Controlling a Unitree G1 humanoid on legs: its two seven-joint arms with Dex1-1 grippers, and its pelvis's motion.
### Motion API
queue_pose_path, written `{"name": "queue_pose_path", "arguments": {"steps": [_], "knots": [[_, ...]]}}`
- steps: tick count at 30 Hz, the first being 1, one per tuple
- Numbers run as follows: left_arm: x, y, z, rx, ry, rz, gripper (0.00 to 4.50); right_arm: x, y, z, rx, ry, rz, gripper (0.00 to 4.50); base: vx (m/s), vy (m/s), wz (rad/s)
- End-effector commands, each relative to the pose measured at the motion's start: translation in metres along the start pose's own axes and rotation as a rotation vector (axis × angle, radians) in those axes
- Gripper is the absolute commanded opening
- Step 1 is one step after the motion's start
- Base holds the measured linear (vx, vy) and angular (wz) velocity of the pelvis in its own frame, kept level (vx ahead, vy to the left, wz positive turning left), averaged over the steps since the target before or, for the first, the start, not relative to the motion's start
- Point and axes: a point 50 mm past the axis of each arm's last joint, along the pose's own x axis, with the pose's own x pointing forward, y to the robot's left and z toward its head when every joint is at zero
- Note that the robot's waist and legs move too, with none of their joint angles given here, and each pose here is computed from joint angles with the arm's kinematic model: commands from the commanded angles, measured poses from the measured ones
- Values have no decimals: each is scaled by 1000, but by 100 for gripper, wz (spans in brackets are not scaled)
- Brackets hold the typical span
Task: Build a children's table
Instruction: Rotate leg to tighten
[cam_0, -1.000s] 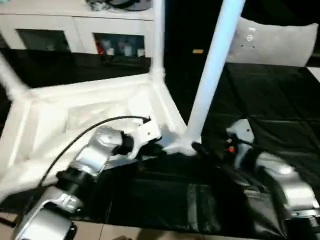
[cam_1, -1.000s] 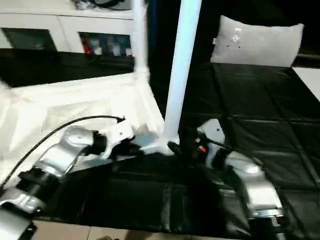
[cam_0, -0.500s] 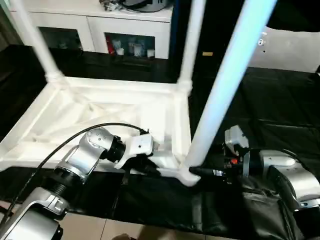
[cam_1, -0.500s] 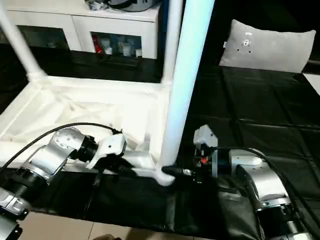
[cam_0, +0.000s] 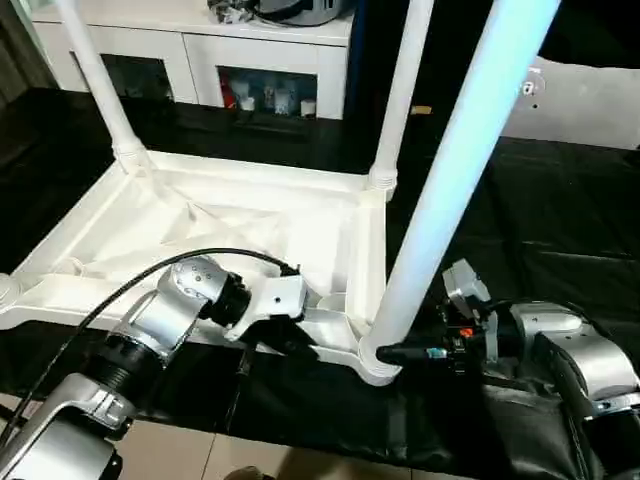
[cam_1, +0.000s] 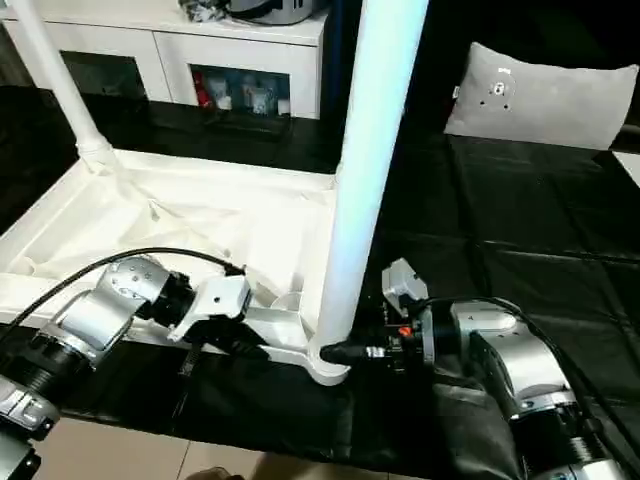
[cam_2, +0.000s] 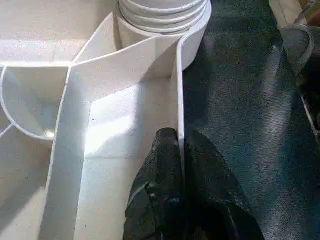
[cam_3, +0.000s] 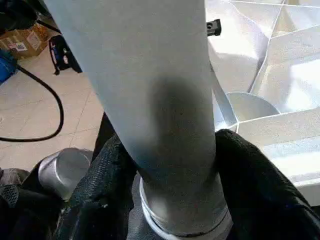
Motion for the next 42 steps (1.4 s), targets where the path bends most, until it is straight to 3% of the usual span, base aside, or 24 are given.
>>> {"name": "queue_pose_path", "arguments": {"steps": [1,8,13,17,19,26,29,31,33,37,38,42], "knots": [[4,-3,5,46,27,-75,0,2,2,3,2,5,49,216,0,0,0],[3,1,0,-27,54,3,0,7,10,1,55,-27,62,210,0,0,0],[8,11,10,-158,-48,151,0,23,10,-2,95,-90,-83,210,0,0,0],[12,19,15,-221,-61,255,0,35,1,-2,107,-132,-254,209,0,0,0],[19,28,22,-281,-91,360,0,49,-10,4,169,-217,-430,209,0,0,0],[28,49,40,-346,-123,578,0,75,-28,5,237,-191,-769,208,0,0,0],[35,57,51,-337,-147,650,0,78,-41,9,247,-244,-928,208,0,0,0],[37,58,54,-322,-151,670,0,76,-45,13,250,-288,-982,208,0,0,0],[39,57,54,-301,-141,666,0,69,-46,15,237,-328,-1004,274,0,0,0],[39,56,51,-284,-136,659,0,61,-46,14,225,-343,-1013,287,0,0,0],[39,55,49,-281,-130,653,0,56,-45,13,206,-339,-1019,314,0,0,0],[36,50,41,-251,-110,606,0,36,-43,11,124,-346,-985,340,0,0,0]]}}
